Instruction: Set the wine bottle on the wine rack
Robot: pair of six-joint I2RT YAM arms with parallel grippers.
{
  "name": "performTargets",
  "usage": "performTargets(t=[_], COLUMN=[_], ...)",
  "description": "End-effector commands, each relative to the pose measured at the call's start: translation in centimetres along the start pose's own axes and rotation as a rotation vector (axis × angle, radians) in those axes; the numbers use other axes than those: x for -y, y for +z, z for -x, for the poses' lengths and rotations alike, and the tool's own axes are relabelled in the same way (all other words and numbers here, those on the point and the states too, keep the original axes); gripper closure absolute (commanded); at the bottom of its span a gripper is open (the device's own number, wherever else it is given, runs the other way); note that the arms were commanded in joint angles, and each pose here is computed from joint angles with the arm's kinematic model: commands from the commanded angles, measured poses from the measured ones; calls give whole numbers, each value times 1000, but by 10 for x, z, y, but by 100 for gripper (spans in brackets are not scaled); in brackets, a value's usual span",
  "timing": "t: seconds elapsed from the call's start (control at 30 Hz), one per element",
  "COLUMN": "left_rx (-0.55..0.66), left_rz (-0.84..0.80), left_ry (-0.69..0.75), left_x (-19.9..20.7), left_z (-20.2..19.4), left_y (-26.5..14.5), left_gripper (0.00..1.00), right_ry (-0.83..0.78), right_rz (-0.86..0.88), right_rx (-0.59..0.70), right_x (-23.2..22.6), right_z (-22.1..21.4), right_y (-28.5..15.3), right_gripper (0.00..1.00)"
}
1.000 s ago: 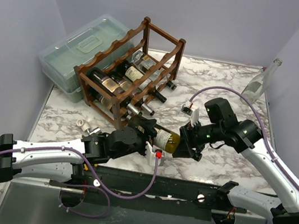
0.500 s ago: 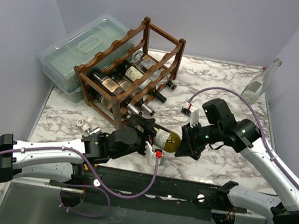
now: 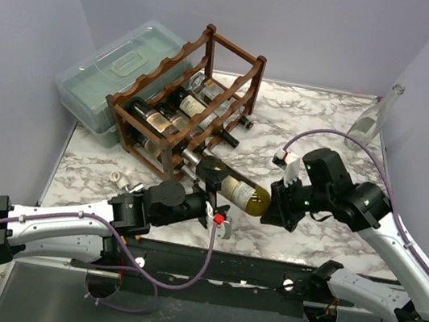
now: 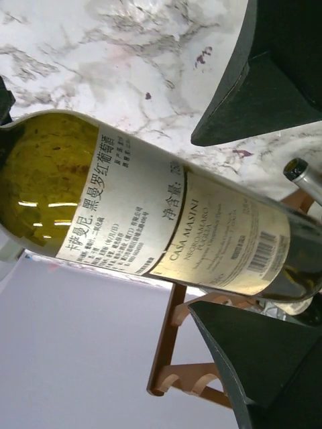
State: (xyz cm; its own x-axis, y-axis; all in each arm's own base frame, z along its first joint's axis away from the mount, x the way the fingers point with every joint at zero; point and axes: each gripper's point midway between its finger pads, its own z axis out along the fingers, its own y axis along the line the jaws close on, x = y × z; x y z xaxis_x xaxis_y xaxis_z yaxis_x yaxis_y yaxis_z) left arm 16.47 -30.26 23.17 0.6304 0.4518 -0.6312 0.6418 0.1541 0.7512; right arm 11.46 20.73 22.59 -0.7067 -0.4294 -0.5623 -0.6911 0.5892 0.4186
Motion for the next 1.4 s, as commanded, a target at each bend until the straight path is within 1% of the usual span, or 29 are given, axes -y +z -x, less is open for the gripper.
performTargets(t=[0.0,0.13,0.27,0.4,0.47,0.53,0.6,0.7,0.9,1.0,1.23,1.37], left_rx=[134,136,107,49,-15,-71,-112,-176,-319,-320,-286,-278], left_rz=[65,252,508,841,992,1114,1189,1245,1289,1290,1234,1218], left_ry=[-130,-292,-445,-541,-587,-640,-670,-685,-654,-664,-654,-652], left_x=[-26,-74,-127,-171,-186,-197,-203,-206,-211,-211,-209,-208], left_z=[39,48,38,4,-23,-44,-60,-77,-100,-104,-102,-101], left_y=[-10,-27,-58,-103,-125,-142,-152,-158,-158,-158,-149,-146], left_gripper=[1,1,1,1,1,1,1,1,1,1,1,1], right_ry=[-46,-19,-11,-29,-22,-37,-48,-93,-145,-148,-153,-160], right_rz=[-25,-106,-226,-348,-405,-404,-387,-334,-224,-204,-179,-162], right_rx=[154,181,221,264,329,388,425,434,438,433,387,390], right_x=[-9,1,21,46,58,61,60,54,38,38,40,39], right_z=[28,33,43,58,74,88,100,110,118,118,119,123], right_y=[-27,-37,-41,-36,-32,-25,-19,-9,7,16,33,40], right_gripper=[99,100,100,100,100,100,100,100,100,99,99,100])
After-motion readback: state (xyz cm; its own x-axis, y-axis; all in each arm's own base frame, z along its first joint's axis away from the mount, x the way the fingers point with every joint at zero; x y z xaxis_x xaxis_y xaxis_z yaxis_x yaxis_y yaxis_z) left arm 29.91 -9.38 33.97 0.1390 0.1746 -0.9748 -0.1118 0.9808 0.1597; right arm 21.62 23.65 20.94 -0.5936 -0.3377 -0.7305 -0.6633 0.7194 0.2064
